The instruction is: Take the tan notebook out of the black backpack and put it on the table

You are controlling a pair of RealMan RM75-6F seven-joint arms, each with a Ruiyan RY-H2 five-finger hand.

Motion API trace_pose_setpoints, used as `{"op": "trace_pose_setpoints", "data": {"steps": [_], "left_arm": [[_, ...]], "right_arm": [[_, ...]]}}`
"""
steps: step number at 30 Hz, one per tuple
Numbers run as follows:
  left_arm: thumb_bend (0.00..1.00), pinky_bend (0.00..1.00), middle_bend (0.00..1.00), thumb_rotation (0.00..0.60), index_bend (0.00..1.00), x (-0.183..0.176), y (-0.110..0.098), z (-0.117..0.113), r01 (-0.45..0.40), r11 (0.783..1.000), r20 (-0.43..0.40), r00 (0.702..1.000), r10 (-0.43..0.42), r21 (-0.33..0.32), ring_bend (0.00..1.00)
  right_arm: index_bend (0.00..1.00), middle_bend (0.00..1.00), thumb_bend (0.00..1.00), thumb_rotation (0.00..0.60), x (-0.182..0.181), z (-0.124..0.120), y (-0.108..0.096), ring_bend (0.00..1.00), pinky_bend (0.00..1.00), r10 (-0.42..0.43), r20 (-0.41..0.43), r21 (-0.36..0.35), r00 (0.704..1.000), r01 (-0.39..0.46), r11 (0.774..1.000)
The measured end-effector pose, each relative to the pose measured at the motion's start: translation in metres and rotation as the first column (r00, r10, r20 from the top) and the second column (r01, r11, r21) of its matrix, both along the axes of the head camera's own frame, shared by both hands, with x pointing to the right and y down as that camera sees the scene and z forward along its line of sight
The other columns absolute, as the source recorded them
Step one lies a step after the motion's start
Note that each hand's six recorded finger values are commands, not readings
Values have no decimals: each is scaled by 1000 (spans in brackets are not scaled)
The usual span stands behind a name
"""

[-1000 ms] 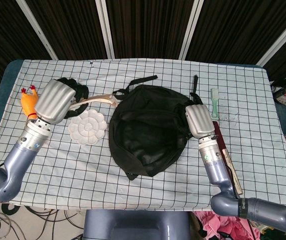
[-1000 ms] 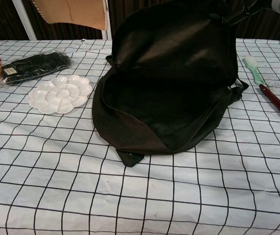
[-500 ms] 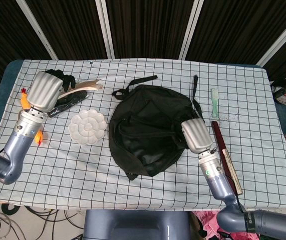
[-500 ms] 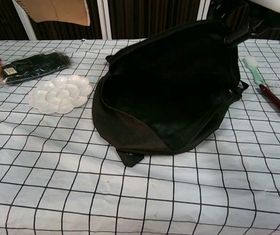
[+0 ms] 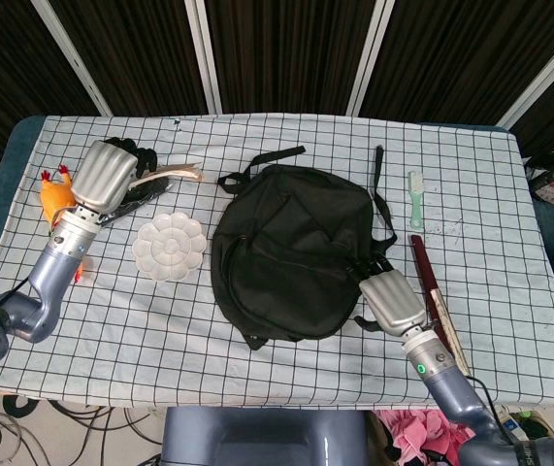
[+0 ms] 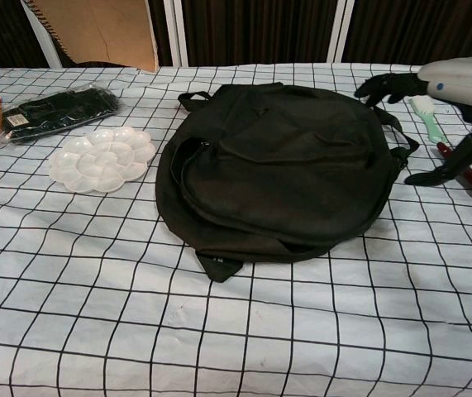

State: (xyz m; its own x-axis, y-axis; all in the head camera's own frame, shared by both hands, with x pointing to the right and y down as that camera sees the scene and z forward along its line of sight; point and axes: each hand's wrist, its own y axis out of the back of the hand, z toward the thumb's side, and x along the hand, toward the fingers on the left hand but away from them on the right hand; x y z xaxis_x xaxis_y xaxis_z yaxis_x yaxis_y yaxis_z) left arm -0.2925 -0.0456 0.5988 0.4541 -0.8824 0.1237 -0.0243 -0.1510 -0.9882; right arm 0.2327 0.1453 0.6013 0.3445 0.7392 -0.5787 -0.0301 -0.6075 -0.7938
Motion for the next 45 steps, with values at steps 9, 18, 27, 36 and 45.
{"op": "trace_pose_setpoints", "data": {"steps": [9, 18, 27, 36, 45], "left_arm": [[581, 567, 684, 600, 657, 5, -8, 27, -20, 1000, 40, 999, 20, 3, 510], [580, 565, 682, 600, 655, 12, 9, 51, -91, 996, 23, 996, 91, -16, 510], [578, 545, 668, 600, 640, 4, 45, 75, -179, 982, 53, 982, 182, -65, 494], [396, 346, 542, 600, 504, -19, 76, 89, -223, 964, 51, 971, 233, -143, 370], [79, 0, 97, 600, 196, -45, 92, 89, -205, 938, 66, 971, 231, -280, 0]], "right_arm": [[67, 99, 161, 600, 96, -23, -21, 104, 86, 115, -242, 90, 963, -96, 991], [67, 100, 162, 600, 142, -32, -41, 105, 86, 277, -202, 165, 939, -247, 955], [68, 110, 166, 600, 154, -38, -42, 107, 86, 323, -186, 218, 928, -281, 934], [68, 112, 171, 600, 158, -42, -40, 108, 86, 352, -161, 250, 922, -307, 918], [68, 112, 171, 600, 158, -36, -37, 108, 86, 367, -148, 238, 919, -327, 915]]}}
